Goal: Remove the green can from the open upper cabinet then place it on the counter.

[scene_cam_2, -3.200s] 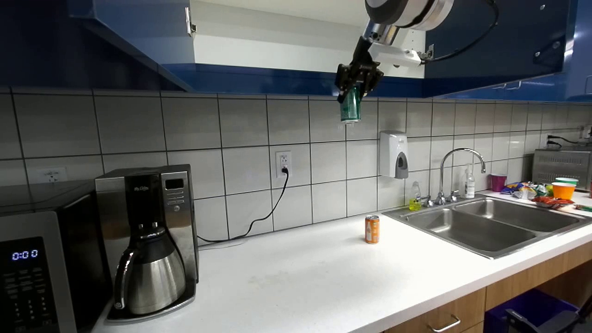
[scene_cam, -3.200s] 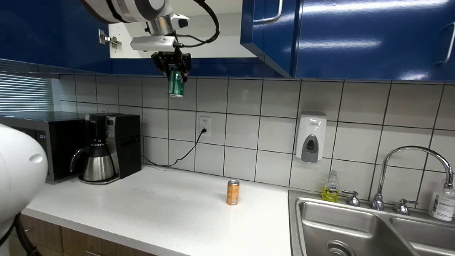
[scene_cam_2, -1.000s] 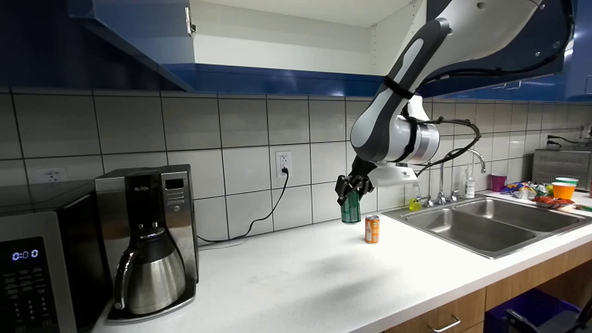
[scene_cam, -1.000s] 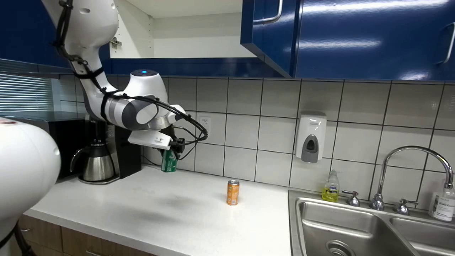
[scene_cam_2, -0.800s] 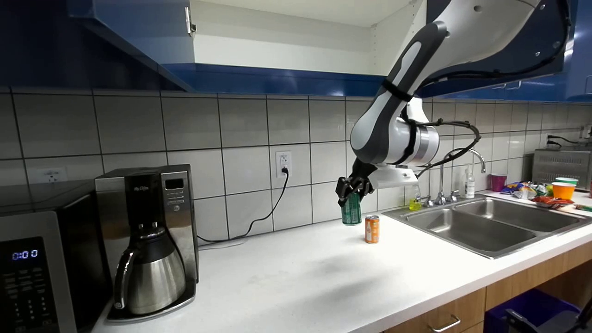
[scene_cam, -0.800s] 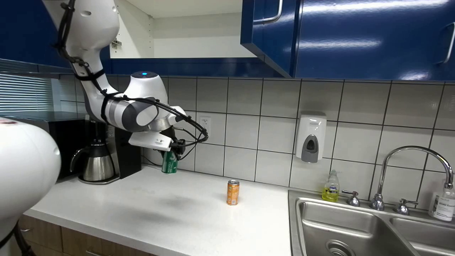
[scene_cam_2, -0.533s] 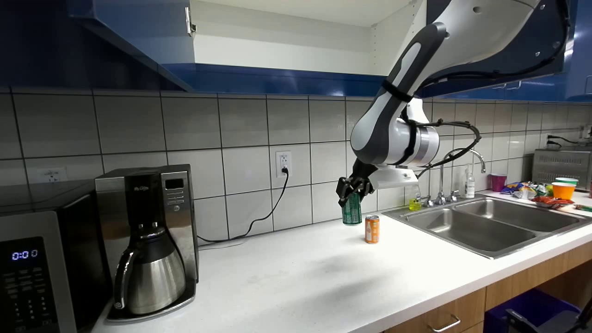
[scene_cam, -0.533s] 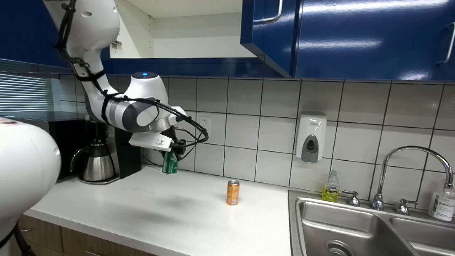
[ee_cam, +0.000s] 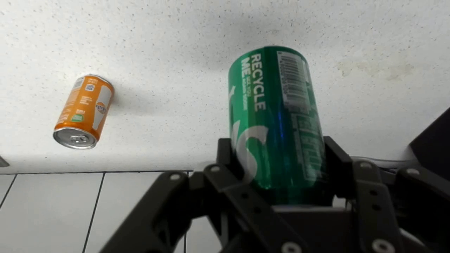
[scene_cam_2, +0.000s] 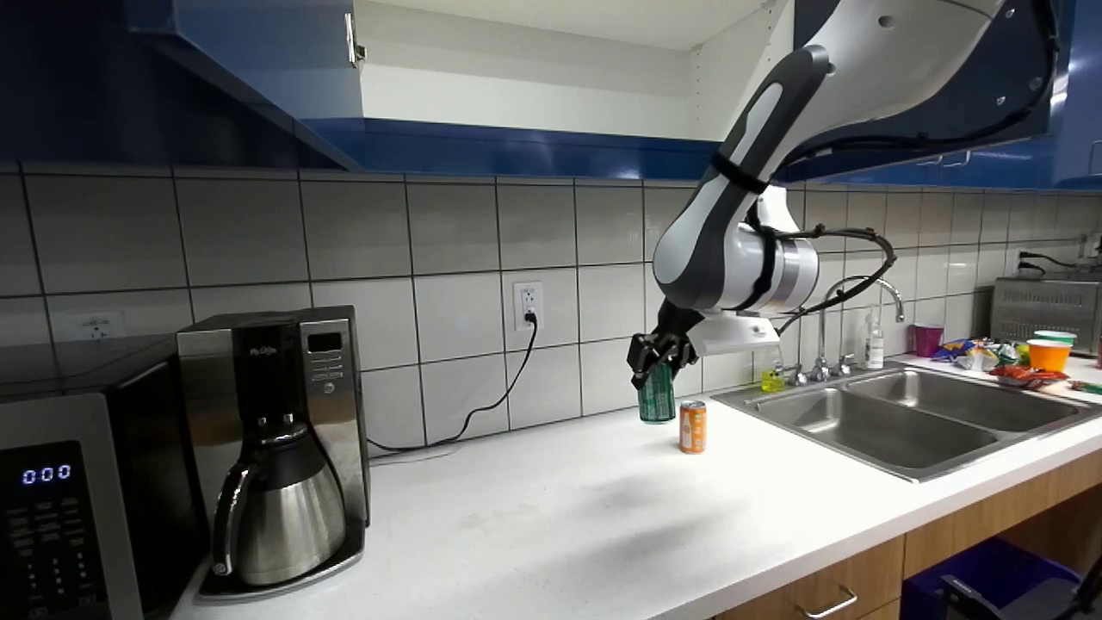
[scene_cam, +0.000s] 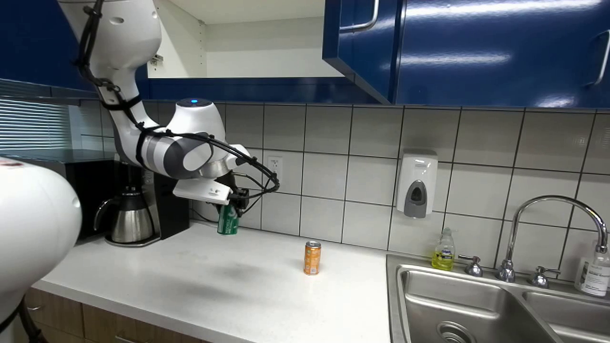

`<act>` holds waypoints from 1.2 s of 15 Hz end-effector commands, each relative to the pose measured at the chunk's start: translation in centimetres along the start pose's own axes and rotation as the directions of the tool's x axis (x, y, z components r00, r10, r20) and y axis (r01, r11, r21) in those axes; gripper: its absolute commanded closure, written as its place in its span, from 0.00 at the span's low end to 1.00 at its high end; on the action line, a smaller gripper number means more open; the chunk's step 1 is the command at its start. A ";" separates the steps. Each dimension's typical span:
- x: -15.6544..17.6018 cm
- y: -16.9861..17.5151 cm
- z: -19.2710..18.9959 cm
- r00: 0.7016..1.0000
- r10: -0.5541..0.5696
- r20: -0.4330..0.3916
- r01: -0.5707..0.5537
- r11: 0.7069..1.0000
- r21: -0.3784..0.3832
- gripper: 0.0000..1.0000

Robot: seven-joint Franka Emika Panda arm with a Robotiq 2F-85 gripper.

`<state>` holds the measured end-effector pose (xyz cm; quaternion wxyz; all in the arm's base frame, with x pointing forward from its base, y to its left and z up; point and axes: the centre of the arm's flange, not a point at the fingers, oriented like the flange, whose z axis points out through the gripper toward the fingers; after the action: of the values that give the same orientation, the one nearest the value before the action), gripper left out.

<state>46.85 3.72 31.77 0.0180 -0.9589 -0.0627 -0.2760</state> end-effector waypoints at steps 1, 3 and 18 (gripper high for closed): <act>0.1 0.9 0.5 1.000 0.015 -0.010 -0.016 1.000 -0.011 0.62; 0.0 1.2 0.9 1.000 0.019 -0.014 -0.019 1.000 -0.013 0.62; 1.2 0.7 7.1 1.000 -0.011 -0.014 0.011 1.000 -0.019 0.62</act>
<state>49.49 4.77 28.46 0.0034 -0.9608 -0.0646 -0.2695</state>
